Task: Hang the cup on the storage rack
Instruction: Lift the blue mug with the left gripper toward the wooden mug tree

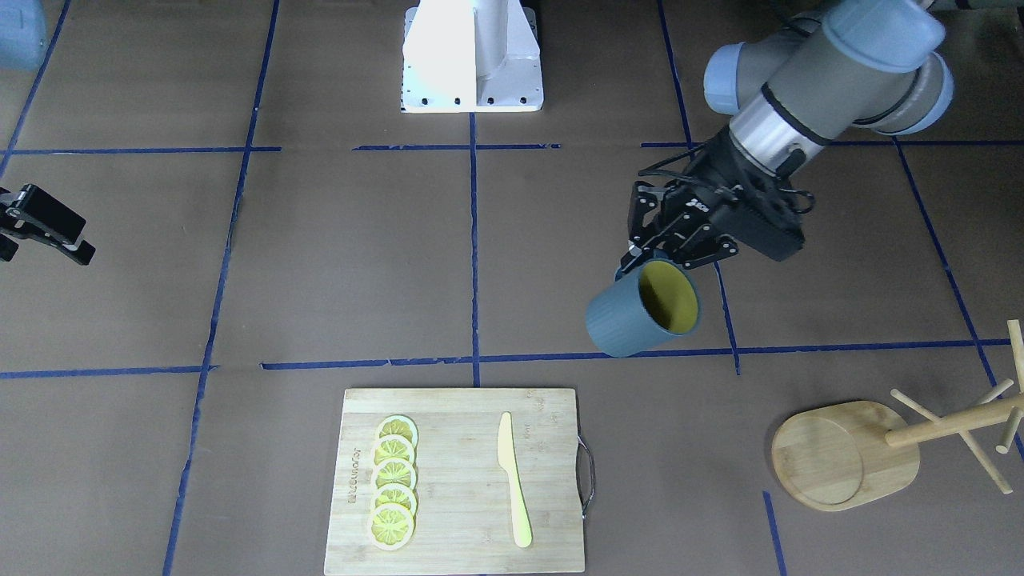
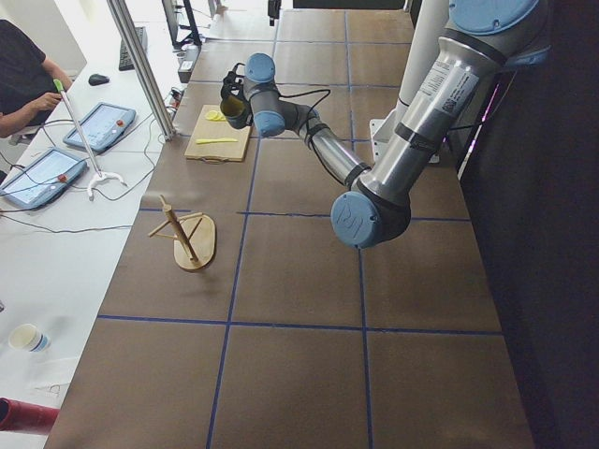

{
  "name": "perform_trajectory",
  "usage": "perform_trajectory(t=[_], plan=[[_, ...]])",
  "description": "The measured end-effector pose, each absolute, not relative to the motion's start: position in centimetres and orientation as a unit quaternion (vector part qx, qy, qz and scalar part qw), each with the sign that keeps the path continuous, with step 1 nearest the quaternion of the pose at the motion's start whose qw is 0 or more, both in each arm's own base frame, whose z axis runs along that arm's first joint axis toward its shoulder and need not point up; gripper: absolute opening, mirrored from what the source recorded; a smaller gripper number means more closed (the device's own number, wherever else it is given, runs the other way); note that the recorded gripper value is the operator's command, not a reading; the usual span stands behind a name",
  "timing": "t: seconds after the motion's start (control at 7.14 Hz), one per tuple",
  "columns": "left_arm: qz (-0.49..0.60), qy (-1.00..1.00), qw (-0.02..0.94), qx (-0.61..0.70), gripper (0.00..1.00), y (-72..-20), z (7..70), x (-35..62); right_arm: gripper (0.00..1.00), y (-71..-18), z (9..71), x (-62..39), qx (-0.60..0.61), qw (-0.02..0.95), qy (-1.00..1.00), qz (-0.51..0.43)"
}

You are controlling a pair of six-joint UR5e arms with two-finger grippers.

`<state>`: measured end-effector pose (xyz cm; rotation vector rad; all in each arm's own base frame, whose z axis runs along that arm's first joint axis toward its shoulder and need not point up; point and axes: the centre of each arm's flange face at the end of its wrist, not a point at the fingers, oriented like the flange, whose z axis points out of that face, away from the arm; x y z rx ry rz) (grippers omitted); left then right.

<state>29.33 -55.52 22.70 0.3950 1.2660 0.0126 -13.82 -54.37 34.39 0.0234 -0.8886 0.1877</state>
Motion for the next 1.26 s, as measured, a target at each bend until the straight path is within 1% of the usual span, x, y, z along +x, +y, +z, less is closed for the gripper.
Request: perform_trajectory(t=[0.28, 0.56, 0.84, 1.26], plan=[[-0.082, 0.609, 0.772, 0.162, 0.00, -54.9, 28.4, 24.1, 1.00, -54.5, 34.2, -13.4, 0.015, 0.898, -0.429, 0.092], [-0.161, 0.632, 0.748, 0.124, 0.00, -54.9, 30.7, 21.8, 1.00, -54.5, 34.0, -13.3, 0.018, 0.898, -0.430, 0.093], [-0.243, 0.650, 0.712, 0.105, 0.00, -57.5, 33.3, 19.2, 1.00, -54.4, 33.6, -13.2, 0.022, 0.898, -0.430, 0.092], [-0.386, 0.696, 0.596, 0.106, 0.00, -62.3, 34.7, 17.9, 1.00, -54.6, 32.9, -13.3, 0.028, 0.897, -0.432, 0.091]])
